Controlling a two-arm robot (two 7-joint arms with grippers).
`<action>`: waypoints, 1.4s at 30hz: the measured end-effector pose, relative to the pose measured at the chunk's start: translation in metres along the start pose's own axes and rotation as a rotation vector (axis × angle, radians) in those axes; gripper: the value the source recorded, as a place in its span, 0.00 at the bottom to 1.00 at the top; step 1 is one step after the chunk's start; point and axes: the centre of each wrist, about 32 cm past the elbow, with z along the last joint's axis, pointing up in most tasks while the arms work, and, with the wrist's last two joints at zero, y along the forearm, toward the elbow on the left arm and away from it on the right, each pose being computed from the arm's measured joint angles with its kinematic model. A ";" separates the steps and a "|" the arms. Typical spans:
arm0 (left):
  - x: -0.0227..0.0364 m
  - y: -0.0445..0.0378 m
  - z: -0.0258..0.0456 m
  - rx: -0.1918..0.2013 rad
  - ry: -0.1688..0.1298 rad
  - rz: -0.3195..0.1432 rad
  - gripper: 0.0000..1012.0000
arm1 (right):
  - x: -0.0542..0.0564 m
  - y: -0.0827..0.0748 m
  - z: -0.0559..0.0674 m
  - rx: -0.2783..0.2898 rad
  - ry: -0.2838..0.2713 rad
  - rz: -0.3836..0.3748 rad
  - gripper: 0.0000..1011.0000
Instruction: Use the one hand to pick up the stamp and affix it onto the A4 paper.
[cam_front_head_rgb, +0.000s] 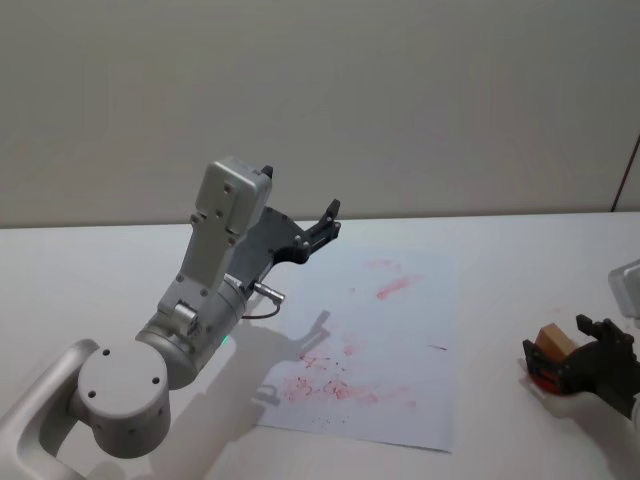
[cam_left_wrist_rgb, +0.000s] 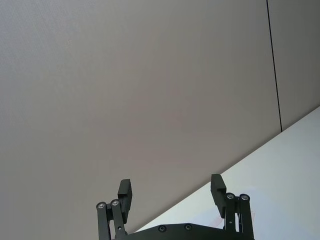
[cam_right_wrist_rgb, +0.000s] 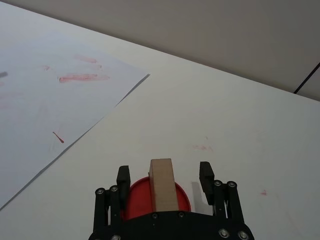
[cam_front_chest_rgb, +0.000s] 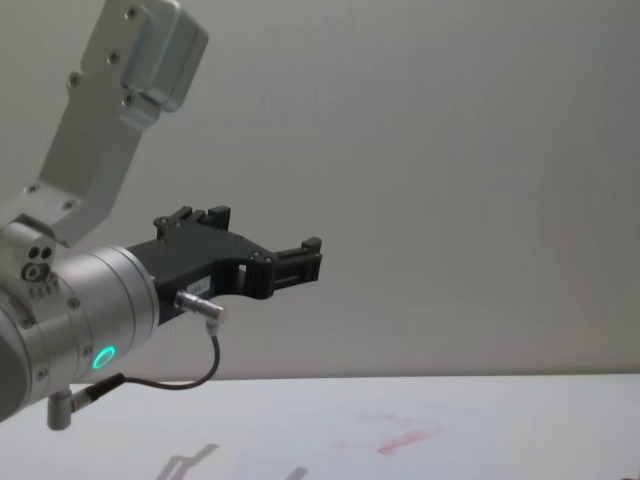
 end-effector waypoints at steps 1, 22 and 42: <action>0.0000 0.0000 0.0000 0.000 0.000 0.000 0.99 | 0.000 0.000 0.000 0.000 0.000 0.000 0.87; 0.0000 0.0000 0.0000 0.000 0.000 0.000 0.99 | -0.001 0.007 0.002 -0.012 -0.004 0.007 0.23; 0.0000 0.0000 0.0000 0.000 0.000 0.000 0.99 | -0.016 0.014 0.035 0.146 0.075 0.080 0.22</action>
